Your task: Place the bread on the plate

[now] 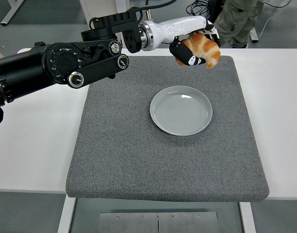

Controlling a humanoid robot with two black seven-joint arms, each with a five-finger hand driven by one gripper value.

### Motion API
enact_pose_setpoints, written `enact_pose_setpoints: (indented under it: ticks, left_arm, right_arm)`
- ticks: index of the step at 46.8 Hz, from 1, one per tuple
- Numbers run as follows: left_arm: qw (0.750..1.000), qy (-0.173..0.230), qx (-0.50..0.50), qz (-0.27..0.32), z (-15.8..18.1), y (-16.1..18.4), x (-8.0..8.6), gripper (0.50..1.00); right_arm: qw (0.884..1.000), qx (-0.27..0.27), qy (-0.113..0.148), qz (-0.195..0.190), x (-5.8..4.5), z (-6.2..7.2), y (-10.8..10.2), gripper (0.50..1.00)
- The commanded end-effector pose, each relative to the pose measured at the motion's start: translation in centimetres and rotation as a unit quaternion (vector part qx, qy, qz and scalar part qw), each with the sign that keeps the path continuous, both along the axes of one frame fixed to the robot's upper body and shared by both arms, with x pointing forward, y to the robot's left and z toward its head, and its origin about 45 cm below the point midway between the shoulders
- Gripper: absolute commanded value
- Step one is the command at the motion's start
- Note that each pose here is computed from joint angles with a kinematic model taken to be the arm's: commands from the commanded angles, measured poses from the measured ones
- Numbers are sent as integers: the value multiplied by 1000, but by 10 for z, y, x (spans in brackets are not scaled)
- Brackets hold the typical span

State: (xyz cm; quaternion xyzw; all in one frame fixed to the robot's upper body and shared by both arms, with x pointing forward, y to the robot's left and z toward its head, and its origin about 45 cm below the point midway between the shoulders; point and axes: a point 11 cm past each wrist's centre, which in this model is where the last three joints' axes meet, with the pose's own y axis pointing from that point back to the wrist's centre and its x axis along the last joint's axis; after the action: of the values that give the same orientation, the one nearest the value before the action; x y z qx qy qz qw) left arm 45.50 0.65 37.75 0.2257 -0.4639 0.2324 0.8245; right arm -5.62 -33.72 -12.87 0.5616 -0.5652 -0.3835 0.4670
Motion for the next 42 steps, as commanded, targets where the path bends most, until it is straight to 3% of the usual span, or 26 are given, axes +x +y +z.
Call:
enact_pose_setpoints:
  ticks: [1,19,42]
  left_arm:
    - [1000,3,1,0,-7,-9,0,500]
    - [998,35,40,21,-74,2,0,500]
    - [996,62,55,43,-125,23,-5,500]
  right_arm:
    - [1000,0,0,0,0,0,0,1000]
    - [1000,0,0,0,0,0,0,1000]
    - [1000,0,0,0,0,0,0,1000]
